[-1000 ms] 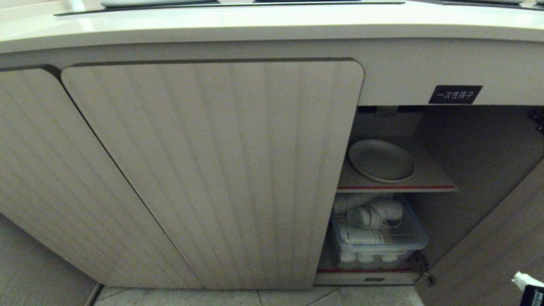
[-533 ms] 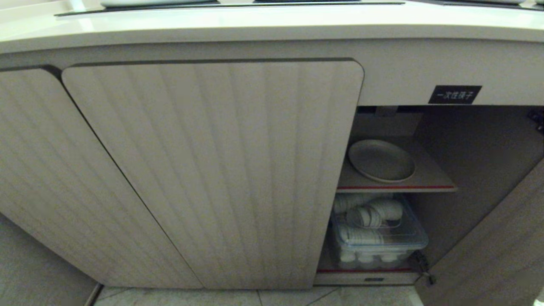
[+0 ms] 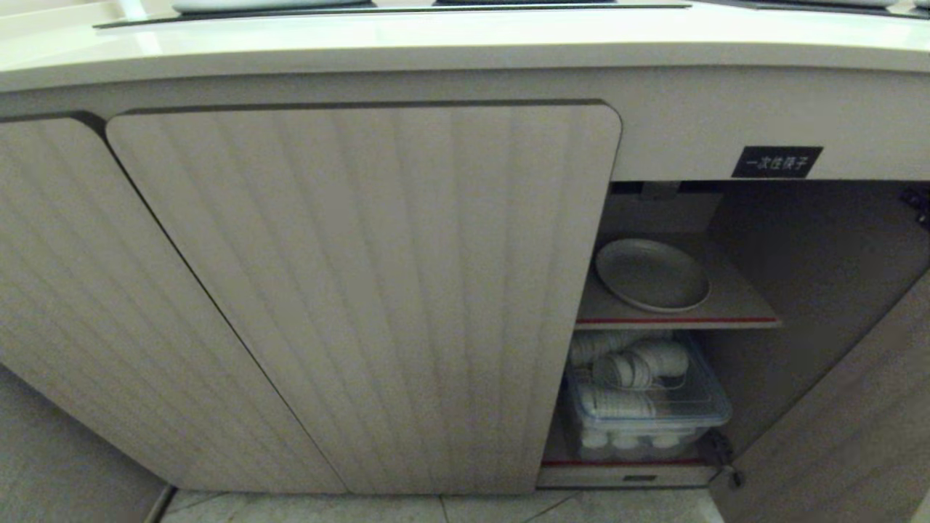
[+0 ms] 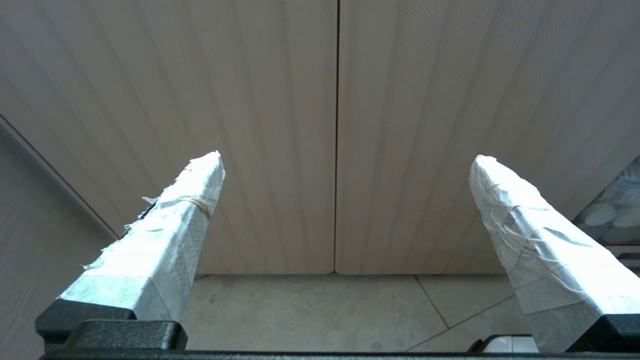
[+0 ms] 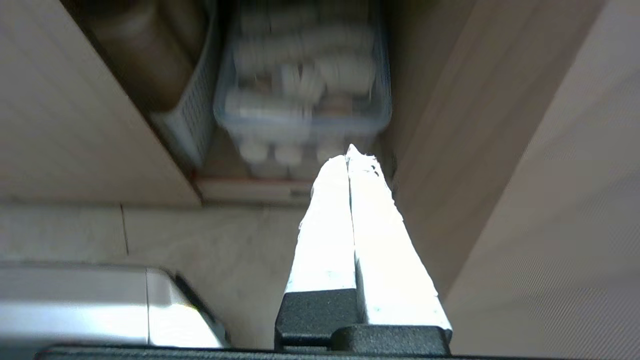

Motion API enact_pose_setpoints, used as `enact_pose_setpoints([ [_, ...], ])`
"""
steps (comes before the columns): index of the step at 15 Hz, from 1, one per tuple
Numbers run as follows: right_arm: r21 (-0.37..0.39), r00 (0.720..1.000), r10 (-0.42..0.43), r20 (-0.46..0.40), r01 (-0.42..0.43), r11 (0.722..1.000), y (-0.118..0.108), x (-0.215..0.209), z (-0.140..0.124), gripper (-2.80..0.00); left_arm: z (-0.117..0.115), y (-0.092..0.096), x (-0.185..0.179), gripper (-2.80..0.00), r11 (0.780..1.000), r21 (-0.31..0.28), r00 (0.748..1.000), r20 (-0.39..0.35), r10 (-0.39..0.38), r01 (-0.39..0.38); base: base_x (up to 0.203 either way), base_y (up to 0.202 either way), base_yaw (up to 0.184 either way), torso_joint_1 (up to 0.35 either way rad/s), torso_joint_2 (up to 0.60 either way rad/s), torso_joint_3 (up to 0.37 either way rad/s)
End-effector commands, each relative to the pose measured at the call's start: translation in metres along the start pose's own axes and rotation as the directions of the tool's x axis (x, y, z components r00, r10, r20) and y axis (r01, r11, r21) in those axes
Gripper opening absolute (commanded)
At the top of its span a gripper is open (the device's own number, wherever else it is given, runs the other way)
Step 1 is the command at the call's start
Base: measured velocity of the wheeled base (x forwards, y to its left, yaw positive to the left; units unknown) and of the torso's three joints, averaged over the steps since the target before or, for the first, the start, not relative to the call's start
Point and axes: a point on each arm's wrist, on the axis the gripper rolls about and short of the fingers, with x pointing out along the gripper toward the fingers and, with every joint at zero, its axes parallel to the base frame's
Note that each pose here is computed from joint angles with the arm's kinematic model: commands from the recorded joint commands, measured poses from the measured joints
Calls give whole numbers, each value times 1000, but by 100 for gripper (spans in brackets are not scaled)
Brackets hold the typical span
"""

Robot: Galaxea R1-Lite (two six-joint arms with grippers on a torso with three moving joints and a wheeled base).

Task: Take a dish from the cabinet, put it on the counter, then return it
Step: Close the cabinet door

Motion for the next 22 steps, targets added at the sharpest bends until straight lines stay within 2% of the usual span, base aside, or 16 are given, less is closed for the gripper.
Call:
enact_pose_setpoints([
  [1, 5, 995, -10, 95, 9, 1000, 0, -8, -3, -280, 0, 0, 0, 0, 1000, 0, 1000, 0, -1, 1, 0, 0, 0, 0, 0, 0],
  [5, 7, 978, -27, 209, 26, 1000, 0, -18, -10, -280, 0, 0, 0, 0, 1000, 0, 1000, 0, 0, 0, 0, 0, 0, 0, 0, 0],
  [8, 20, 978, -27, 207, 24, 1000, 0, -18, -10, -280, 0, 0, 0, 0, 1000, 0, 1000, 0, -1, 1, 0, 0, 0, 0, 0, 0],
  [12, 94, 977, -32, 210, 12, 995, 0, -18, -10, -280, 0, 0, 0, 0, 1000, 0, 1000, 0, -1, 1, 0, 0, 0, 0, 0, 0],
  [15, 83, 978, -32, 208, 15, 996, 0, -18, -10, -280, 0, 0, 0, 0, 1000, 0, 1000, 0, -1, 1, 0, 0, 0, 0, 0, 0],
  [17, 33, 978, -27, 207, 21, 999, 0, -18, -10, -280, 0, 0, 0, 0, 1000, 0, 1000, 0, 1, -1, 0, 0, 0, 0, 0, 0],
  [22, 98, 977, -33, 208, 13, 995, 0, -18, -10, -280, 0, 0, 0, 0, 1000, 0, 1000, 0, -1, 1, 0, 0, 0, 0, 0, 0],
])
